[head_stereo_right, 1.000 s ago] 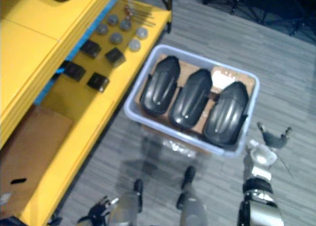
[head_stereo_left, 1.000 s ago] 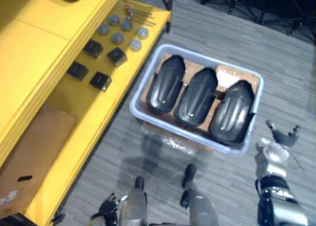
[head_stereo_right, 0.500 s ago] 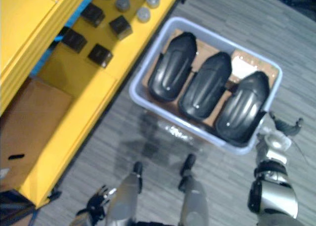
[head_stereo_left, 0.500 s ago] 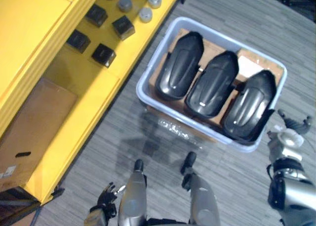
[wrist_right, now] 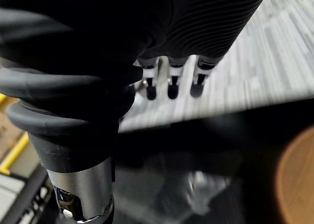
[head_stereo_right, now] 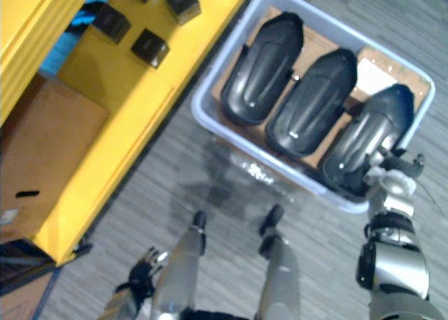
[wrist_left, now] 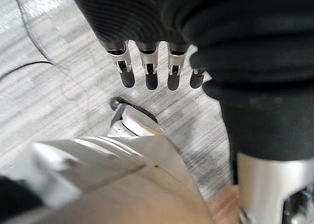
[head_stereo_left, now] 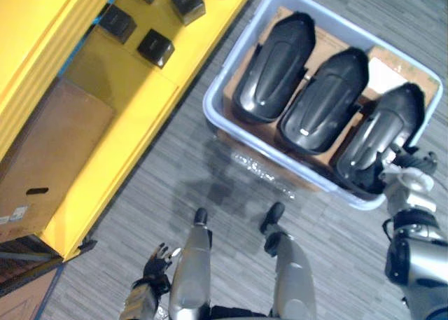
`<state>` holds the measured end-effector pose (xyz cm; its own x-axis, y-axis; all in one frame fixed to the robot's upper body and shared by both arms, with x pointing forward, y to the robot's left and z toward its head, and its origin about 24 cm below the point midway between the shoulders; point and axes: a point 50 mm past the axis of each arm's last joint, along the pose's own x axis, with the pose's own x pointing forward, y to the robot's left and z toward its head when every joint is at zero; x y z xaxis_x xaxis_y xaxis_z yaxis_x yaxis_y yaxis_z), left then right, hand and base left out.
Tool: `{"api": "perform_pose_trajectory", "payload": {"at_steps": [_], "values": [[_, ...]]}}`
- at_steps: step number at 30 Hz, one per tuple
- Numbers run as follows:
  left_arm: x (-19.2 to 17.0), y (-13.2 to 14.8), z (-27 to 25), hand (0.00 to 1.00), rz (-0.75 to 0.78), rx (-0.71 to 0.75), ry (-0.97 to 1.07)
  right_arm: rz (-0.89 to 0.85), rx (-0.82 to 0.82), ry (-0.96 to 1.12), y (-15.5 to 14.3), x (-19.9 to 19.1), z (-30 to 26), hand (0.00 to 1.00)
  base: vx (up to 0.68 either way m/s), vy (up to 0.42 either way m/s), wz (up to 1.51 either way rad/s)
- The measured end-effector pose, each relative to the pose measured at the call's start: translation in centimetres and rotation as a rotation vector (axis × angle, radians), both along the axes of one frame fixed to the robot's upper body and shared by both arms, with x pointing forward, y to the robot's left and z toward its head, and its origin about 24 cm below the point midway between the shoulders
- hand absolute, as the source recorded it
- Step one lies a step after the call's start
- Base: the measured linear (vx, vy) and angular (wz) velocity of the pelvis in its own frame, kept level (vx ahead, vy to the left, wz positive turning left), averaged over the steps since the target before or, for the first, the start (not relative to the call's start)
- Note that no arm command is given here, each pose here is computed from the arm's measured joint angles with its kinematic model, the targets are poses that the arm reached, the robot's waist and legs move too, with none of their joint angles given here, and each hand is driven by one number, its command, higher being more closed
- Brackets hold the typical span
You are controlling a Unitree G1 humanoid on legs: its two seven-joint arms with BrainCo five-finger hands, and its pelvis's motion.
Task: Walk over and take plastic housings, then place them on the shelf
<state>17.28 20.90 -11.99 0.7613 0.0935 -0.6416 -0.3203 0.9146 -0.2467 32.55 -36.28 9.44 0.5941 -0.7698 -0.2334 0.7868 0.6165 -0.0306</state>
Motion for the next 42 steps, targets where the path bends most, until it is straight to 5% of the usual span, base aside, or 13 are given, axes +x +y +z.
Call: {"api": "perform_pose_trajectory", "payload": {"at_steps": [4, 5, 23, 42], "values": [[0.9, -0.2, 0.5, 0.00, 0.026, -0.028, -0.041, 0.000, -0.024, -0.019, -0.3, 0.3, 1.0, 0.00, -0.06, 0.004, 0.03], [1.0, -0.2, 0.6, 0.00, 0.026, -0.027, -0.046, 0.004, -0.031, -0.021, -0.2, 0.4, 1.2, 1.00, -0.08, -0.004, -0.03], [2.1, -0.2, 1.6, 0.00, 0.056, -0.033, -0.126, 0.076, -0.384, 0.377, -1.2, 0.1, 2.1, 1.00, -0.02, -0.017, 0.02], [4.1, 0.7, 4.5, 0.00, 0.146, 0.035, -0.319, 0.096, -0.421, 0.384, -1.6, -1.1, 0.0, 1.00, -0.02, -0.001, 0.01]]}}
